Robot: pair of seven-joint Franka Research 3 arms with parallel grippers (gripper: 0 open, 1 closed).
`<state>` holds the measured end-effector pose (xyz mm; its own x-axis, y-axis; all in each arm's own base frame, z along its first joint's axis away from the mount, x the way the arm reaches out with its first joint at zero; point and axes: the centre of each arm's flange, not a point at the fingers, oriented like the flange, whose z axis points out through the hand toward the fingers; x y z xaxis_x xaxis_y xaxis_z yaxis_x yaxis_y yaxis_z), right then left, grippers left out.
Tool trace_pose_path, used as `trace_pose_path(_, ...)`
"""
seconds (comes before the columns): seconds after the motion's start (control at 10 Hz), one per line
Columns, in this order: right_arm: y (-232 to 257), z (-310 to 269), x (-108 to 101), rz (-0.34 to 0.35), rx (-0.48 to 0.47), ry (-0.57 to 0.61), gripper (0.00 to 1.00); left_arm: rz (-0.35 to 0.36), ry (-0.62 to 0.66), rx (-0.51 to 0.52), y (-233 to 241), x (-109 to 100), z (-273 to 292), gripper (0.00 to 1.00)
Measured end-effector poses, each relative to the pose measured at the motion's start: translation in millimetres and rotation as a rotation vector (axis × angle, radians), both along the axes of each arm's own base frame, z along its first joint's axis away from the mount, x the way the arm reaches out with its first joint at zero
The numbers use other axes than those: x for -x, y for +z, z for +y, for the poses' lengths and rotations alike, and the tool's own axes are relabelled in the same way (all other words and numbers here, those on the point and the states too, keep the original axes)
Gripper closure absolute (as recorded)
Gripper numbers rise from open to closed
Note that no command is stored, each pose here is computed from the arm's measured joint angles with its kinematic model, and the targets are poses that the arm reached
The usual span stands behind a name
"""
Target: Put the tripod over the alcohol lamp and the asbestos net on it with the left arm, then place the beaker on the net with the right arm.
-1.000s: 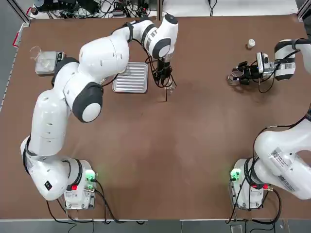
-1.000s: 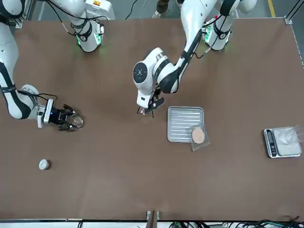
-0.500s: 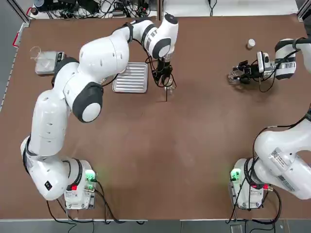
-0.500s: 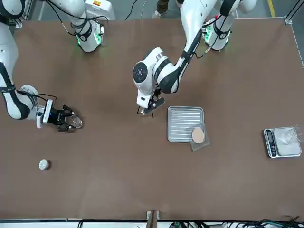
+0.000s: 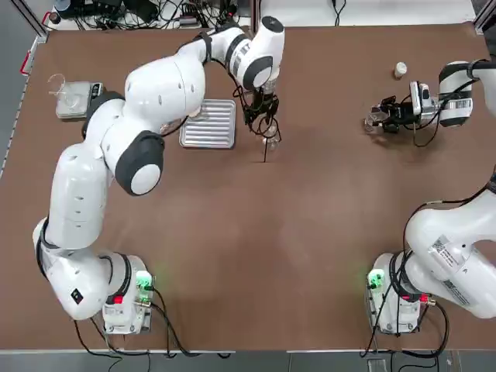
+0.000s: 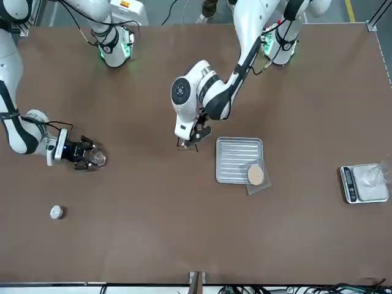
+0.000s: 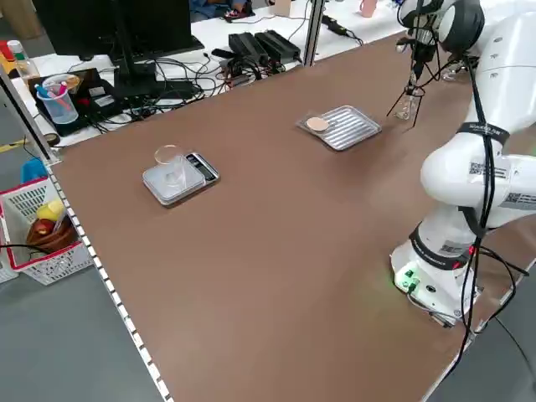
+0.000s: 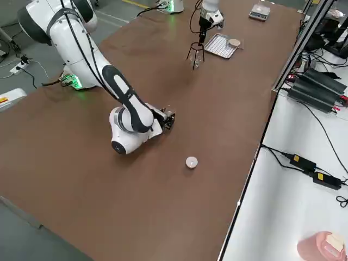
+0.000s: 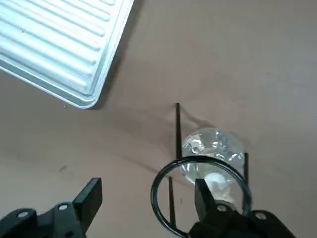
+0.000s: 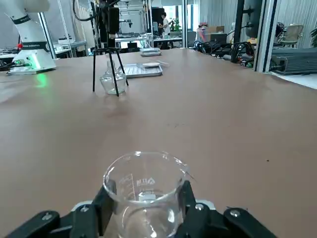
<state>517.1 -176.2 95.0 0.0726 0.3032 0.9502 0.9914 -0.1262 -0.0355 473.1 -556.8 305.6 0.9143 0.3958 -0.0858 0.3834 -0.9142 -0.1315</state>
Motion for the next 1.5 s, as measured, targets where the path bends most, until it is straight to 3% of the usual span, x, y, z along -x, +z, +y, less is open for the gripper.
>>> trace_pose_path(0.2, 2, 1, -3, -0.005, 0.002, 0.002, 0.42, -0.047, 0.025, 0.044, 52, -20, 16, 0.14)
trace_pose_path(0.5, 2, 2, -4, -0.004, 0.003, 0.004, 0.42, -0.064, -0.022, 0.064, 123, -70, 99, 0.16)
trace_pose_path(0.8, 3, 5, -6, 0.005, 0.001, 0.005, 0.42, -0.047, -0.107, 0.097, 105, -139, 213, 0.16)
trace_pose_path(1.1, 3, 5, -6, 0.005, 0.002, 0.005, 0.42, -0.056, -0.178, 0.218, 90, -187, 328, 0.19)
trace_pose_path(1.3, 3, 5, -7, 0.004, 0.003, 0.004, 0.42, -0.048, -0.281, 0.359, 79, -204, 406, 0.21)
trace_pose_path(1.5, 4, 5, -8, 0.004, 0.003, 0.004, 0.42, -0.071, -0.395, 0.497, 60, -209, 459, 0.23)
